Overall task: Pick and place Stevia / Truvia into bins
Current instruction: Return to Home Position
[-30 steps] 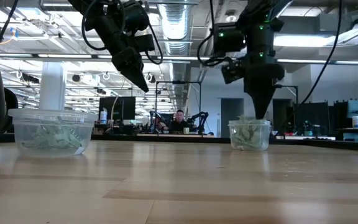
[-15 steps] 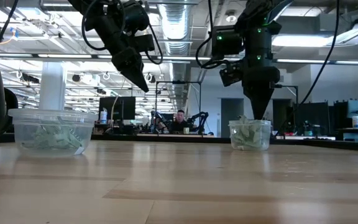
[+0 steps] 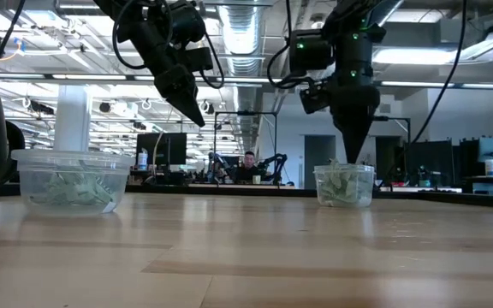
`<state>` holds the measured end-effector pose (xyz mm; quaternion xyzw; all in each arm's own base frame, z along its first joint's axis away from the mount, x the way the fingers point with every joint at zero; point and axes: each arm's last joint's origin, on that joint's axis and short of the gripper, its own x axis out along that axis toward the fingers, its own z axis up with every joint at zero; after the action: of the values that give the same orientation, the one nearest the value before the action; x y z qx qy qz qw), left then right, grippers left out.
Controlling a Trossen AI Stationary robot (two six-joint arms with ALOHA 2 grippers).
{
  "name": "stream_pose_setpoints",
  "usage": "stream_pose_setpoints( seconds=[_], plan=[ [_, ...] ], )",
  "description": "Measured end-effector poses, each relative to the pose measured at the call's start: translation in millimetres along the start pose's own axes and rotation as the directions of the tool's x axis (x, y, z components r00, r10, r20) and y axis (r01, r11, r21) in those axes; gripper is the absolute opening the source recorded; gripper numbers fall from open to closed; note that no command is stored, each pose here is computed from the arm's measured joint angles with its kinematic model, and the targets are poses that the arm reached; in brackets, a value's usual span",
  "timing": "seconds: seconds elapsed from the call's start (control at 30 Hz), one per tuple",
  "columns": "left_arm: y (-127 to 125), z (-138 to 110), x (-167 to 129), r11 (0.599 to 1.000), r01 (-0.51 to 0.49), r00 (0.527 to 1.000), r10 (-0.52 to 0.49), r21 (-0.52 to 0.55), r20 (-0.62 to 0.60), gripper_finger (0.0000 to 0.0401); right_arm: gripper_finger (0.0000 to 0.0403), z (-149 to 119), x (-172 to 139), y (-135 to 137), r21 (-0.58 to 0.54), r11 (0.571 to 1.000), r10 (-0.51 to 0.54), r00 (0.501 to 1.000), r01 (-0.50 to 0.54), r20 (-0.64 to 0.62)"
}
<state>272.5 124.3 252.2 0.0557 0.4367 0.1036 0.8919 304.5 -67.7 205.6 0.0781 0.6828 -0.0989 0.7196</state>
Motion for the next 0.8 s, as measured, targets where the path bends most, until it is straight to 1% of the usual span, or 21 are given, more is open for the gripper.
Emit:
stream_pose_setpoints(
  seconds=[0.13,0.3,0.4,0.5,0.6,0.7,0.77,0.8],
  plan=[
    [0,0,0,1.0,0.0,1.0,0.0,-0.001,0.0,0.0098,0.0118,2,-4,2,-0.012,1.0,0.001,1.0,-0.001,0.01],
    [0,0,0,1.0,0.0,1.0,0.0,0.0,0.0,0.0098,0.0118,-4,-13,3,0.006,1.0,-0.006,1.0,0.006,-0.025],
    [0,0,0,1.0,0.0,1.0,0.0,-0.001,0.0,0.0098,0.0118,-11,-28,5,0.023,0.999,-0.042,0.999,0.041,0.021],
    [0,0,0,1.0,0.0,1.0,0.0,-0.001,0.001,0.0098,0.0112,-22,-53,9,0.041,0.995,-0.097,0.989,0.092,0.111],
    [0,0,0,1.0,-0.001,1.0,0.001,-0.001,0.001,0.0098,0.0099,-38,-81,11,0.092,0.988,-0.14,0.963,0.122,0.231],
    [0,0,0,1.0,0.0,1.0,0.0,-0.001,0.0,0.0098,0.0085,-59,-100,13,0.122,0.987,-0.142,0.906,0.101,0.4],
    [0,0,0,1.0,0.0,1.0,0.0,-0.001,0.0,0.0098,0.0074,-72,-107,13,0.126,0.991,-0.109,0.845,0.05,0.523],
    [0,0,0,1.0,0.0,1.0,0.0,-0.001,0.0,0.0098,0.0068,-80,-107,12,0.125,0.992,-0.089,0.822,0.022,0.562]
  ],
)
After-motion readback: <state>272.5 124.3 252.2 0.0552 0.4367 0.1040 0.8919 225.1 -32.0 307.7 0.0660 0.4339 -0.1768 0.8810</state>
